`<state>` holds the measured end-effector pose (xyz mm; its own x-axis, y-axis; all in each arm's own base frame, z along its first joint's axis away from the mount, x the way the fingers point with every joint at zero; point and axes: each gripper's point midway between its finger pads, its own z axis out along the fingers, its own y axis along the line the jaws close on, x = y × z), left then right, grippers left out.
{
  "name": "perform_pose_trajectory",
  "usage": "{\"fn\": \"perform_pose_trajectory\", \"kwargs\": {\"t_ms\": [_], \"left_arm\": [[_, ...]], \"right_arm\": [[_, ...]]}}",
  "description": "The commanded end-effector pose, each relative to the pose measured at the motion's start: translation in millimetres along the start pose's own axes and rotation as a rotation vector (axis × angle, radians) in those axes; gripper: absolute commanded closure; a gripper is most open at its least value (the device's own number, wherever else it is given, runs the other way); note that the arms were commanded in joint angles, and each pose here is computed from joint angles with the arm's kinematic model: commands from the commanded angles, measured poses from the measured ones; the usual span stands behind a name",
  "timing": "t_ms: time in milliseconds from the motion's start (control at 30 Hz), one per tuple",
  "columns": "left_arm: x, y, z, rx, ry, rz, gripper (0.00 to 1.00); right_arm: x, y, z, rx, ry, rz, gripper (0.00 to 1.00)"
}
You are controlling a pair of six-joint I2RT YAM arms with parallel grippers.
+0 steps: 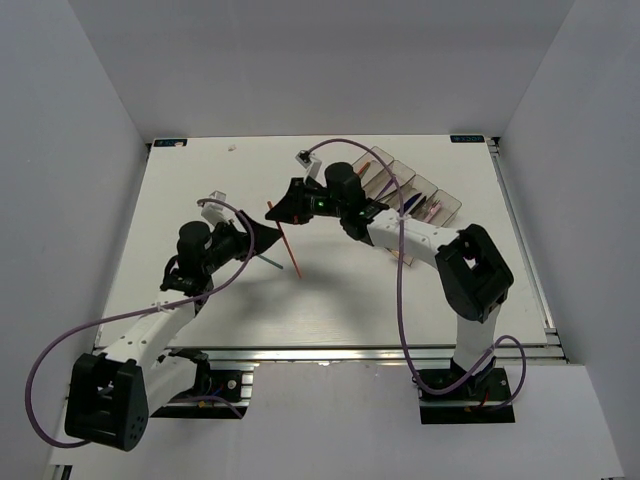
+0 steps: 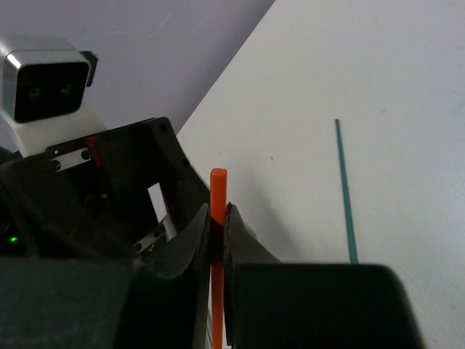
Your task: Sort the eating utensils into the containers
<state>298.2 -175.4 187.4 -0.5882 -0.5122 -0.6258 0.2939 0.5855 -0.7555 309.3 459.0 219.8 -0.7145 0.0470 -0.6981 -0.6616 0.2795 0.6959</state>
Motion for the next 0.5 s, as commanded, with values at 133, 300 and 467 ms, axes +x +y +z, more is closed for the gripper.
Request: {"fn": "perform_pose_trajectory", "kwargs": {"t_ms": [133,300,467], "left_arm": [[-35,37,-13,-0.343,-0.088,0.025,0.02],[-29,63,-25,-0.486,-0.08,0.028,0.02],[-18,65,-23,-0.469,-0.044,0.013,0.02]], "right_arm": [[-106,-136,-89,0.594,-0.441,0.138,1.0],[-159,-218,-168,0.885,-0.788,0.265,1.0],[-196,-264,-197,1.042,-0.945,0.293,1.0]]}}
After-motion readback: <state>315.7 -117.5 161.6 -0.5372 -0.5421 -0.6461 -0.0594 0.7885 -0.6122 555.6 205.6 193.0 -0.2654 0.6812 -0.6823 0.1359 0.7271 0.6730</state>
